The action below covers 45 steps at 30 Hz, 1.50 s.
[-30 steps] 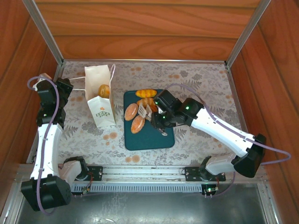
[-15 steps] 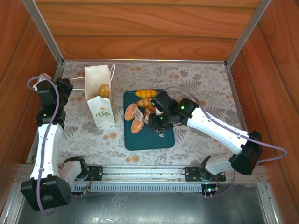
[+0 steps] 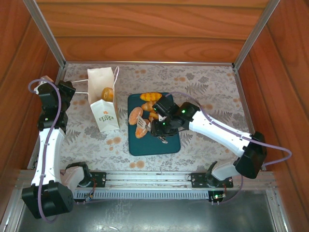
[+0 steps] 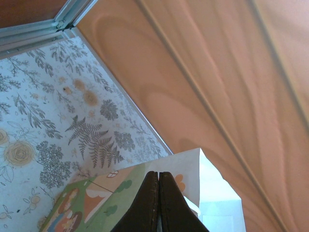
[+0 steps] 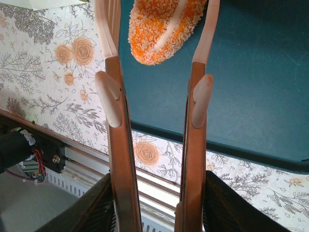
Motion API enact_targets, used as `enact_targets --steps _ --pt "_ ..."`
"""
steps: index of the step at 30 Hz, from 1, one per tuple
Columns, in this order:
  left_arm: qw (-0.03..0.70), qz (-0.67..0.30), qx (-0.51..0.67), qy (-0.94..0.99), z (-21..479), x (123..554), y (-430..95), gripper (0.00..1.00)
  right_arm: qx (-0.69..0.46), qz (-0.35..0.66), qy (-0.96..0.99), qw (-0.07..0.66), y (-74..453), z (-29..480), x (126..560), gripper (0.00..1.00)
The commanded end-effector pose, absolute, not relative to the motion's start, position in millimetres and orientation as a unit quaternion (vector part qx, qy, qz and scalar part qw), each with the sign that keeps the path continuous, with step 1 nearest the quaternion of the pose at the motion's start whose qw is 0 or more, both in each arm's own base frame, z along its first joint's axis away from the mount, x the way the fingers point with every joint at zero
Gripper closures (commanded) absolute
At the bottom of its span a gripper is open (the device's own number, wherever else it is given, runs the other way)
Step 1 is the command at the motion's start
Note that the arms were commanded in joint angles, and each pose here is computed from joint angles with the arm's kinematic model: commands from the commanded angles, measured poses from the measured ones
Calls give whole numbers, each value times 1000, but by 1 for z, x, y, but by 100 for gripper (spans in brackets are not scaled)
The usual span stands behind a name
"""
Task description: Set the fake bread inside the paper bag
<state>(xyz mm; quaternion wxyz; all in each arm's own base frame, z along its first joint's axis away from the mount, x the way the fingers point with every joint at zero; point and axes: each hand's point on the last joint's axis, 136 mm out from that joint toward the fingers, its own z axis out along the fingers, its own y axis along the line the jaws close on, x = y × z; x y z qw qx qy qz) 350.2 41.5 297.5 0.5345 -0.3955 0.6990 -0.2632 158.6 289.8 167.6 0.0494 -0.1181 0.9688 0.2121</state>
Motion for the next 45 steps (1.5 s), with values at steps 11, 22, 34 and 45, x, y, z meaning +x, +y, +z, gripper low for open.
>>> enact_targets --steps 11,22,34,45 --pt "550 -266 -393 687 309 348 45 100 -118 224 967 27 300 154 151 53" --pt "550 -265 -393 687 310 348 44 100 -116 219 969 17 304 140 151 54" --pt "551 -265 -393 687 311 348 45 100 -117 217 969 17 300 141 149 64" --pt "550 -266 -392 687 311 350 45 100 -111 228 966 52 283 166 146 68"
